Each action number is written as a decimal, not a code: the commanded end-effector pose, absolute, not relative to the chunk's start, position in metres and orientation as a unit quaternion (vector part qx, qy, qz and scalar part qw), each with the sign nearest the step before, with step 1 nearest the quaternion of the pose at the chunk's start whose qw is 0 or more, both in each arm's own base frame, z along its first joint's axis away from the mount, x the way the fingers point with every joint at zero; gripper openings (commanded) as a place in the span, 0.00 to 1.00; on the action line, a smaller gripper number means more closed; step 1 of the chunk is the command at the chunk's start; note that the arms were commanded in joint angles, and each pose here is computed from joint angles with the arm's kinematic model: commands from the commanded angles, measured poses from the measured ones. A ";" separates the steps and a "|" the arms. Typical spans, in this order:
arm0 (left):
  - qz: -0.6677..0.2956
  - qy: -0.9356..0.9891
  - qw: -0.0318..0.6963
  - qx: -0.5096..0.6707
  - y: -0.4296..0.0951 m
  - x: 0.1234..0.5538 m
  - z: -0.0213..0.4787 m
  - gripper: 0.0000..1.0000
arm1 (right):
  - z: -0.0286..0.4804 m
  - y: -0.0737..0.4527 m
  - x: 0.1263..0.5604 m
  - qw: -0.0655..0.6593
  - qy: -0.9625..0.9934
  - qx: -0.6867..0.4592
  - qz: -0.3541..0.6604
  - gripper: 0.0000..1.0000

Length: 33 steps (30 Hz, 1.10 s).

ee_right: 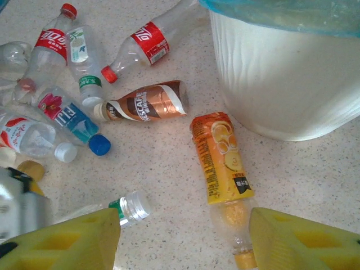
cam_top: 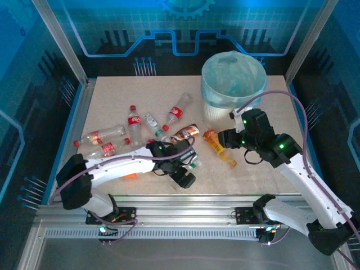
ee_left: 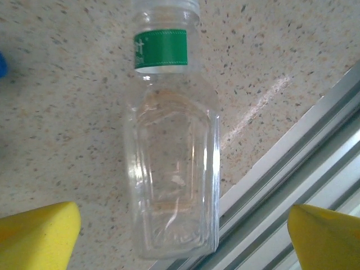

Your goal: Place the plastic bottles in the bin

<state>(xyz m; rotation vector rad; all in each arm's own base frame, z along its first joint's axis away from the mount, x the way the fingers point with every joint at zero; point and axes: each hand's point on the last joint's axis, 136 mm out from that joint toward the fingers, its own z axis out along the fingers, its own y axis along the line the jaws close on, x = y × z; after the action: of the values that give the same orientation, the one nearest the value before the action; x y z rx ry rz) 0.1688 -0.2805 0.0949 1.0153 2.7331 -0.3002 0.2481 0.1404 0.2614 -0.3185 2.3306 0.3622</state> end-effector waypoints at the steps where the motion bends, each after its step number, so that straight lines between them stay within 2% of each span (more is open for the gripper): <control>1: -0.104 0.931 0.097 0.337 -0.294 0.168 0.086 0.96 | 0.263 0.139 0.245 0.371 0.909 -0.114 0.154 0.64; 8: -0.045 0.936 0.080 0.339 -0.287 0.177 0.055 0.94 | 0.262 0.143 0.243 0.368 0.907 -0.115 0.168 0.65; 13: -0.043 0.937 0.066 0.340 -0.287 0.174 0.042 0.84 | 0.261 0.144 0.243 0.367 0.907 -0.115 0.170 0.65; 18: -0.046 0.937 0.058 0.343 -0.287 0.170 0.041 0.69 | 0.259 0.145 0.244 0.365 0.908 -0.114 0.171 0.65; 22: -0.046 0.936 0.076 0.341 -0.286 0.175 0.051 0.64 | 0.262 0.146 0.244 0.367 0.906 -0.115 0.174 0.65; 28: -0.067 0.926 0.167 0.333 -0.285 0.192 0.103 0.61 | 0.285 0.153 0.247 0.386 0.894 -0.115 0.197 0.64; 33: -0.121 0.880 0.321 0.328 -0.286 0.212 0.183 0.58 | 0.329 0.188 0.242 0.414 0.845 -0.149 0.305 0.64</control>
<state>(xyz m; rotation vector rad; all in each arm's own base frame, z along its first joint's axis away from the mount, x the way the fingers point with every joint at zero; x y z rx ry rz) 0.1955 -0.2872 0.1337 0.9170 2.5249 -0.2784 0.2440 0.1646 0.2851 -0.3394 2.2678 0.5665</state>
